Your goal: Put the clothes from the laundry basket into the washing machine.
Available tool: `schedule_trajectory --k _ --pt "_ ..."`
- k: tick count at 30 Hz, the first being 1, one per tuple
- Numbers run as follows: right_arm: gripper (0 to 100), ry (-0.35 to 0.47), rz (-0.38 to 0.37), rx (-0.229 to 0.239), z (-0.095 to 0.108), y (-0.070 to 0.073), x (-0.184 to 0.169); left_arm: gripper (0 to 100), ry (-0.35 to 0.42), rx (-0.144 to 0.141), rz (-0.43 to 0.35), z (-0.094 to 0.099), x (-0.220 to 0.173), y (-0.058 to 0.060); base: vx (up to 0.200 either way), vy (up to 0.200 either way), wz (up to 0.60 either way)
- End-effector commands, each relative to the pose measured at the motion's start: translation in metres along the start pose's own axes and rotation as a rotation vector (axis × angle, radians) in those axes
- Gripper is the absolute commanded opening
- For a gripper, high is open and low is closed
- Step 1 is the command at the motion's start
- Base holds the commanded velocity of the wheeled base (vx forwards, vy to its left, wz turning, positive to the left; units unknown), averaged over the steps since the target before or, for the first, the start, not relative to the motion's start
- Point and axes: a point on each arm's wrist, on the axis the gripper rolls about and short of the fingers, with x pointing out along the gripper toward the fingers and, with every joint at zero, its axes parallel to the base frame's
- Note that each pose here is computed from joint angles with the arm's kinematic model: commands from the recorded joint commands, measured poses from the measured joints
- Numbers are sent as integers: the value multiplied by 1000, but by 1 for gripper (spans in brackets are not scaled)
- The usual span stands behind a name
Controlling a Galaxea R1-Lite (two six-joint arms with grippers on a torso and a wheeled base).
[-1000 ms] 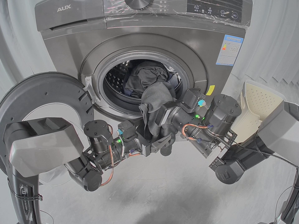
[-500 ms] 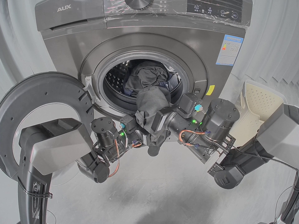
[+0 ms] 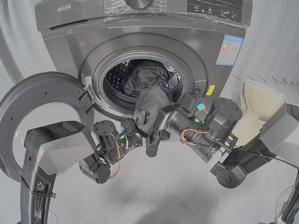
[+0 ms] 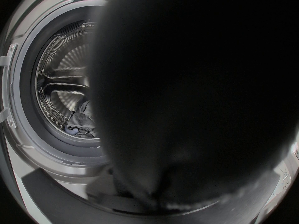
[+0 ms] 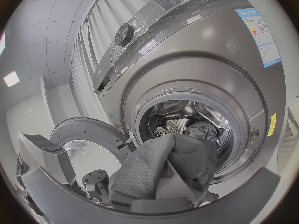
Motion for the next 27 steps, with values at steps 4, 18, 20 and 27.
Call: schedule_trajectory --k 4,18,20,27 --pt "0 -51 -123 -5 23 -34 -4 0 -51 -6 22 27 -4 7 0 0 0" --pt "0 133 -193 -24 -27 -59 -17 0 -193 -31 34 117 -38 -14 0 0 0" --pt "0 151 -178 -22 -35 -55 -16 0 -207 -34 32 125 -44 -17 0 0 0" --pt "0 149 -127 -15 -42 -41 -14 0 -210 -70 20 135 -55 -25 0 0 0"
